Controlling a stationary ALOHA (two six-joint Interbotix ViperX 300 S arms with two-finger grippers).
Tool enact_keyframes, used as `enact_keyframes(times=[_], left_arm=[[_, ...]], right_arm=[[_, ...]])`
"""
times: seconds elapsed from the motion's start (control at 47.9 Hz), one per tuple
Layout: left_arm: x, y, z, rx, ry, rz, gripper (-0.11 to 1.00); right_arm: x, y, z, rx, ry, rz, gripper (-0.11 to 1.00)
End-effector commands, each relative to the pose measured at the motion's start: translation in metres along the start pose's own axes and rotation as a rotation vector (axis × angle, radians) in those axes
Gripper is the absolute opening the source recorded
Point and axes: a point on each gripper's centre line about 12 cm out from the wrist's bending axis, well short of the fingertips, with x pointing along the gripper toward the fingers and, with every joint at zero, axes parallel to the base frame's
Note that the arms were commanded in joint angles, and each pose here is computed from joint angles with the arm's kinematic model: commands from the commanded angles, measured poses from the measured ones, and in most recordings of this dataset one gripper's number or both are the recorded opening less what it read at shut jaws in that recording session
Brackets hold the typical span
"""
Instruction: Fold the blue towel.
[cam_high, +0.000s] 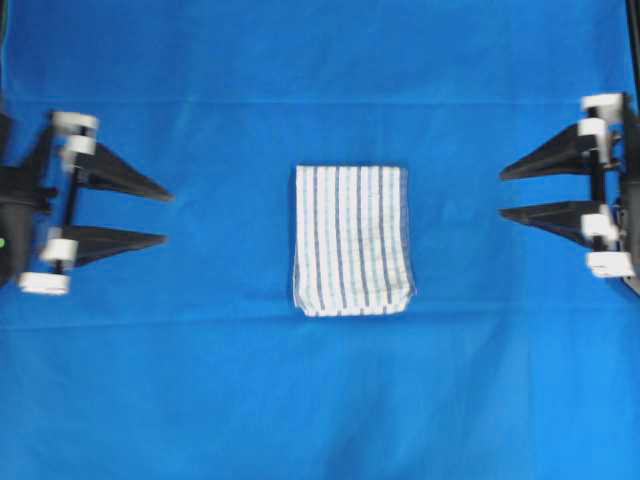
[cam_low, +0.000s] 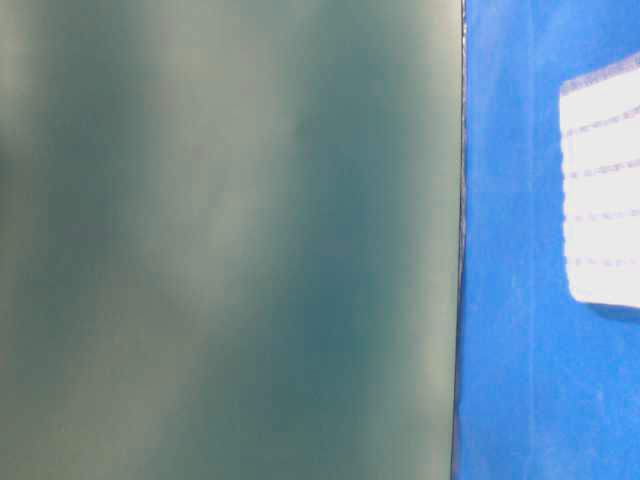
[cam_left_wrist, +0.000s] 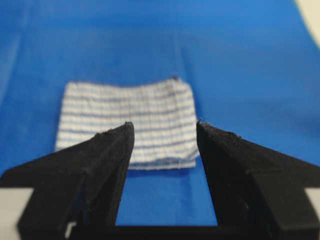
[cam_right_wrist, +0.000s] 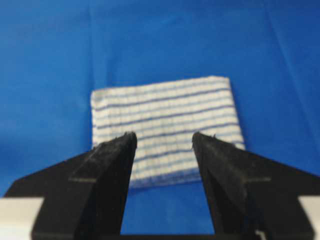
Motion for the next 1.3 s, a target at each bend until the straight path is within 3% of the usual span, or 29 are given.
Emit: enact_keyframes(times=[0.0, 0.251, 0.564, 1.275], left_arm=[[-0.016, 0.0, 0.005, 0.003, -0.052, -0.003, 0.46], [-0.047, 0.0, -0.02, 0.003, -0.089, -0.004, 0.46], [-0.057, 0.001, -0.061, -0.003, -0.043, -0.004, 0.46], [-0.057, 0.001, -0.062, -0.001, -0.041, -0.003, 0.46]], right_arm=[[-0.013, -0.002, -0.002, -0.006, -0.044, 0.001, 0.56], [-0.027, -0.006, -0.037, -0.006, -0.091, 0.014, 0.56], [-0.021, -0.008, -0.071, 0.003, -0.103, 0.035, 0.56], [-0.02, -0.01, -0.071, 0.011, -0.116, 0.028, 0.55]])
